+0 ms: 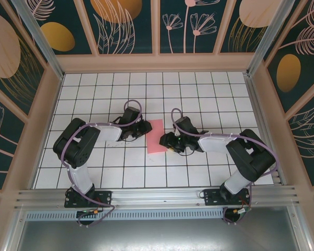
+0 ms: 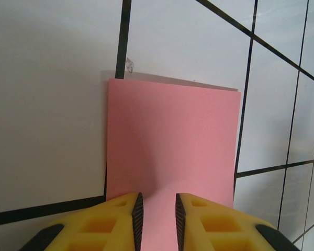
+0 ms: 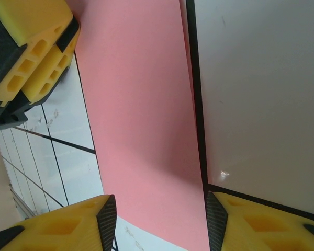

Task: Fold a paper plane with a square sheet of paper (pick it up from the middle)
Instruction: Fold the paper at the center of the table.

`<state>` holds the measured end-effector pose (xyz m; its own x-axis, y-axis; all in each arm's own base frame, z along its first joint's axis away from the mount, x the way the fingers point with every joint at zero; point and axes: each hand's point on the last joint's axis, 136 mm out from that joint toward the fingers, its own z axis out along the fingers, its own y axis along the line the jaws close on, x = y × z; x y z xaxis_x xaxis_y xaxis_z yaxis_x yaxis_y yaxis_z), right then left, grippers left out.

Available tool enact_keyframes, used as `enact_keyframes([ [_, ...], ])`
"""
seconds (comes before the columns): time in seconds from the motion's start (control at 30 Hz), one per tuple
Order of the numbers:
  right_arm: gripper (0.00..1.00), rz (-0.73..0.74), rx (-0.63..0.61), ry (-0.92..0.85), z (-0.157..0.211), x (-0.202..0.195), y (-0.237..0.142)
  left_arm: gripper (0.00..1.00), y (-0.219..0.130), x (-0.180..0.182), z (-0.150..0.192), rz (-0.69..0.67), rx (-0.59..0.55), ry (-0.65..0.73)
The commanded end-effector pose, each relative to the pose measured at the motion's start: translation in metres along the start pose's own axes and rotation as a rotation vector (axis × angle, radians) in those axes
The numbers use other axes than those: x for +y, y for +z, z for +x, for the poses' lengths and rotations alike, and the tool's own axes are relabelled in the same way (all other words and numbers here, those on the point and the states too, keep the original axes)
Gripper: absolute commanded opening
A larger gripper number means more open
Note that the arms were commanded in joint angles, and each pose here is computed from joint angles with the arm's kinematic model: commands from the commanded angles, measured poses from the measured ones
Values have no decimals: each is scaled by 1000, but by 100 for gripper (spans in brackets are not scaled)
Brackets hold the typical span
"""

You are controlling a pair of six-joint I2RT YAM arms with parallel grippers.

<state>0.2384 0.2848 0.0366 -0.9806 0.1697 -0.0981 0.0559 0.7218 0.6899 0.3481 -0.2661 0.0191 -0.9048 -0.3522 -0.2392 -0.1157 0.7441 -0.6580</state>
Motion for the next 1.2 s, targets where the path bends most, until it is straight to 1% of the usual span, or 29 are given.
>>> enact_keyframes([
  [0.0, 50, -30, 27, -18, 5, 9, 0, 27, 5, 28, 12, -87, 24, -8],
  [0.2, 49, -102, 28, -2, 8, 23, -12, 28, 4, 28, 12, -87, 22, -8],
  [0.43, 44, -144, 33, 45, 12, 27, -20, 28, 5, 28, 13, -86, 24, -7],
  [0.63, 42, -151, 55, 73, 19, 19, -15, 28, 5, 29, 13, -87, 24, -10],
  [0.7, 39, -145, 60, 84, 20, 15, -12, 28, 5, 30, 14, -89, 26, -10],
  [0.9, 26, -145, 44, 111, 17, 11, -7, 28, 3, 27, 13, -83, 21, -8],
  [1.0, 17, -125, 24, 140, 13, 6, -6, 28, -1, 22, 12, -67, 15, -6],
  [1.1, 6, -108, 14, 153, 10, 0, -7, 28, -8, 6, 9, -1, 11, 15],
  [1.17, 0, -85, 28, 137, 11, -4, -8, 28, -18, -19, 7, 106, 5, 53],
])
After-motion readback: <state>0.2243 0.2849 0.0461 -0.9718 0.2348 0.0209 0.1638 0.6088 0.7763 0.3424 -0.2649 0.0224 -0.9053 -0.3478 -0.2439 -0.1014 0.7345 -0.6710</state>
